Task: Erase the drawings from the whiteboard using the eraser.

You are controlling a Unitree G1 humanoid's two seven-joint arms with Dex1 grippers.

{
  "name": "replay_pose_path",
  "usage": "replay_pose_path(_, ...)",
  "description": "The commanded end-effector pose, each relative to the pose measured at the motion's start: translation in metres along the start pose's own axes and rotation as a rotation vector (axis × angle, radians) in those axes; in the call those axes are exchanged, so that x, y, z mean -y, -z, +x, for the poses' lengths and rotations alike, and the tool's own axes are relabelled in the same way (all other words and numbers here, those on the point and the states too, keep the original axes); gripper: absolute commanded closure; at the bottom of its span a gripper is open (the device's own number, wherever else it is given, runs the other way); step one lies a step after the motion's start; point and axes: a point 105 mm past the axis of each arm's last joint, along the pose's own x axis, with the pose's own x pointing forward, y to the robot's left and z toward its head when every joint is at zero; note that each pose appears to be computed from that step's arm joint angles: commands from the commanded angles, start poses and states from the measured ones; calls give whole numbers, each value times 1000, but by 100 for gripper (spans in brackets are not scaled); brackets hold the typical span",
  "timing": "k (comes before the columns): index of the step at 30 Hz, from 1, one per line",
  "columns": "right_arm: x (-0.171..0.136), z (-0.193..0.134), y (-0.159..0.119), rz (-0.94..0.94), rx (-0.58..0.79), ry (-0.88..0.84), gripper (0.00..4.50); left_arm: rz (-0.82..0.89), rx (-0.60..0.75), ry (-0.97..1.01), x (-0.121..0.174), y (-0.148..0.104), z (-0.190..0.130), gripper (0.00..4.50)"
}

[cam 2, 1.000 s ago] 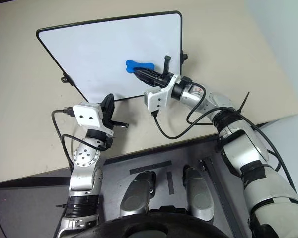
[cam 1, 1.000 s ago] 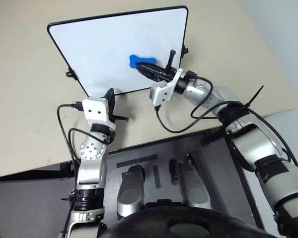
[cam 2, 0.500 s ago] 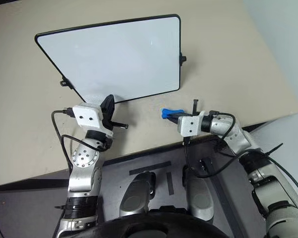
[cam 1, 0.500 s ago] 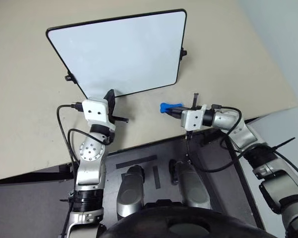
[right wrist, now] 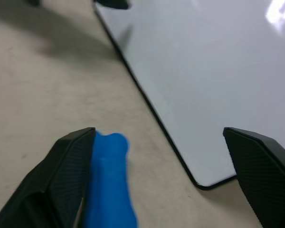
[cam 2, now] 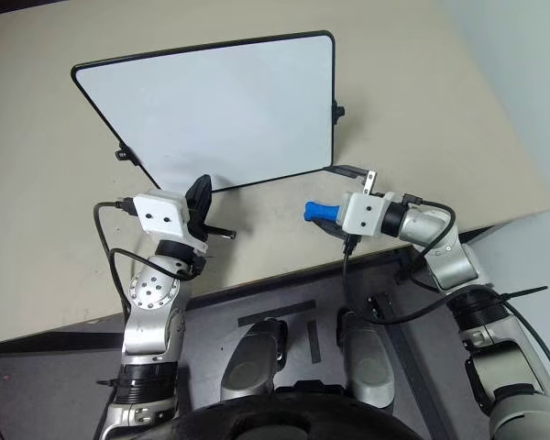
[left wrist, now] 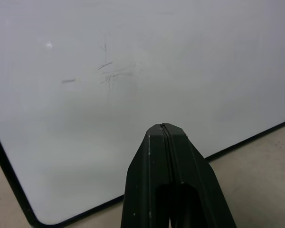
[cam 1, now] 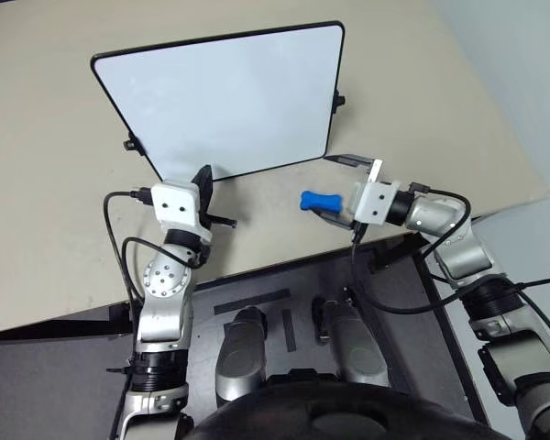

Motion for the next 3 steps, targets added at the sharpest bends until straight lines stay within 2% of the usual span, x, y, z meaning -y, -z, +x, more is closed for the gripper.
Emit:
replay_pose_path(1, 9, -2, -13, 8, 45, 62, 1, 25, 46, -7, -10, -16, -1, 450)
replay_pose_path(3, 8, -1, -14, 12, 49, 71, 1, 31, 42, 4, -10, -17, 0, 450)
